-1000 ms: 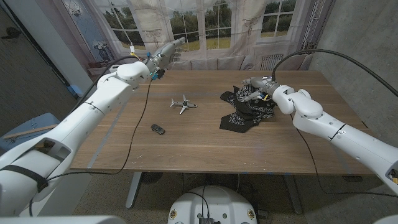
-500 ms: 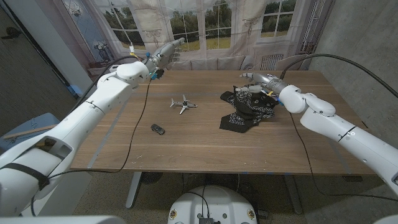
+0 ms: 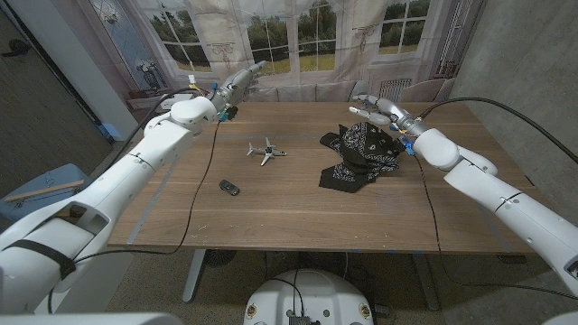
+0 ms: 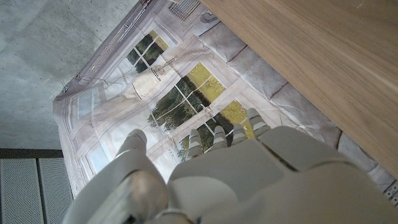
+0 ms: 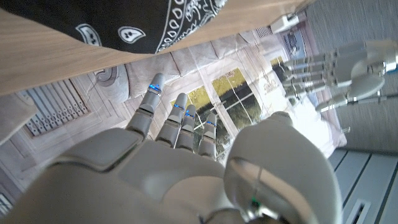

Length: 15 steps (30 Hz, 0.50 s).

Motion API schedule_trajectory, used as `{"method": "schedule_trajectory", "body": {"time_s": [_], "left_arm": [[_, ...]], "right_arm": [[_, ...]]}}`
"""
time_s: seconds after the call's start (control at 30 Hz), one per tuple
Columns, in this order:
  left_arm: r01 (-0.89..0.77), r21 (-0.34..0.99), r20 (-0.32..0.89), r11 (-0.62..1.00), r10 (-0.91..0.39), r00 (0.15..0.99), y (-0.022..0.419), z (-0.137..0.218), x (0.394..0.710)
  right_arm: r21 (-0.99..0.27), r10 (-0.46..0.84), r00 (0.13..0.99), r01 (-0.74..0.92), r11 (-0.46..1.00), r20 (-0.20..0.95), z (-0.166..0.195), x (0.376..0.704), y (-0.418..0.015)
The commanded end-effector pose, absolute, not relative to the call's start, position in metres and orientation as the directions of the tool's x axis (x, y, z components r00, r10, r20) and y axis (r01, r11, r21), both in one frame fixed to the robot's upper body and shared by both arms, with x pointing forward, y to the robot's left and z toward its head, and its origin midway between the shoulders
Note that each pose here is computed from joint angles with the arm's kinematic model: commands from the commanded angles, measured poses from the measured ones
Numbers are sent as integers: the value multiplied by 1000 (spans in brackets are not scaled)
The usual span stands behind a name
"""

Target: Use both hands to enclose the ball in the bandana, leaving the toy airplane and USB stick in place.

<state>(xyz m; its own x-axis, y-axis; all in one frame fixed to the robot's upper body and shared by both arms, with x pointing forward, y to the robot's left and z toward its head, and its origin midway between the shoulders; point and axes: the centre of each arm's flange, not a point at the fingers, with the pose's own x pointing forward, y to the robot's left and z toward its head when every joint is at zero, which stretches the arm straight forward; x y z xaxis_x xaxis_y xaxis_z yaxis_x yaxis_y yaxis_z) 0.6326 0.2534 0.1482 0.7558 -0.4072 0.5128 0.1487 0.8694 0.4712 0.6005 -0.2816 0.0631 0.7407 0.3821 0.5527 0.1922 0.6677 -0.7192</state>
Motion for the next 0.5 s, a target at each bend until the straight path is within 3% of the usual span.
{"method": "schedule_trajectory", "body": {"time_s": [0.03, 0.5], "left_arm": [[148, 483, 571, 863, -438, 694, 260, 123, 645], [212, 445, 540, 870, -449, 712, 259, 100, 650]], "right_arm": [[-502, 343, 674, 47, 863, 654, 65, 595, -309], [-282, 259, 628, -64, 957, 734, 74, 595, -339]]}}
